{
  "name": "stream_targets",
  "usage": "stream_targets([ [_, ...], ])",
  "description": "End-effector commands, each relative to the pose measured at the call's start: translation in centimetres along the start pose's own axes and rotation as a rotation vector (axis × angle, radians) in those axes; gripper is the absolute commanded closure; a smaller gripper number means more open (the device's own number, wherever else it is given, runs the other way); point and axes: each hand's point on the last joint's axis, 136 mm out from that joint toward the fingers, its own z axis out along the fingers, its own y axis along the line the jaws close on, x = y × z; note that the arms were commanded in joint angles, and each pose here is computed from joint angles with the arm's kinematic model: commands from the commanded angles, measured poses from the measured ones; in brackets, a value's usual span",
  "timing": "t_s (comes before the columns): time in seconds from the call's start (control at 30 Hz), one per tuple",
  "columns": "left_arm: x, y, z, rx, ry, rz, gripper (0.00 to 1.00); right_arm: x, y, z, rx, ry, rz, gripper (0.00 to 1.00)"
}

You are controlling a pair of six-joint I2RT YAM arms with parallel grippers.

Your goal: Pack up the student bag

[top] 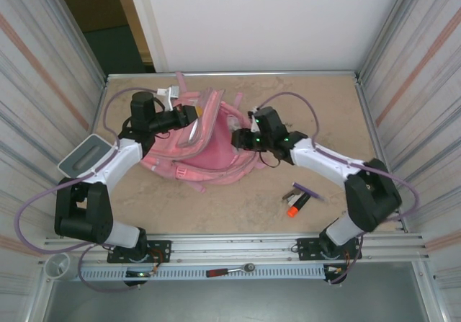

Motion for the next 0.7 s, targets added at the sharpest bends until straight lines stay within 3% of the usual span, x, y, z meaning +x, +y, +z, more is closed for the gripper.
stream_targets([
  [0.0, -4.9, -5.2, -1.8, 0.114, -0.128, 0.133, 1.0, -0.5, 2.3, 3.4, -0.055, 0.027, 0.108, 0.6],
  [0.07, -5.2, -5.2, -2.1, 0.103, -0.14, 0.136, 1.0, -0.2, 4.1, 6.0, -0.089, 0.066, 0.116, 0.56],
  [0.13, -5.3, -5.0, -2.4, 0.089, -0.147, 0.144, 1.0, 0.4, 5.7, 7.8, -0.108, 0.119, 0.093, 0.41],
  [0.23, -5.0, -4.7, -2.6, 0.066, -0.144, 0.149, 1.0, 0.6, 4.4, 7.7, -0.071, 0.109, 0.086, 0.29],
  [0.3, -4.8, -4.6, -2.6, 0.06, -0.144, 0.154, 1.0, 0.7, 3.0, 7.5, -0.042, 0.107, 0.097, 0.28],
  [0.53, -4.2, -3.8, -2.4, 0.048, -0.136, 0.146, 1.0, 2.1, 2.6, 9.6, -0.031, 0.154, 0.091, 0.56],
  [0.67, -3.9, -3.6, -2.4, 0.05, -0.125, 0.142, 1.0, 2.0, 3.2, 11.5, -0.054, 0.167, 0.112, 0.66],
])
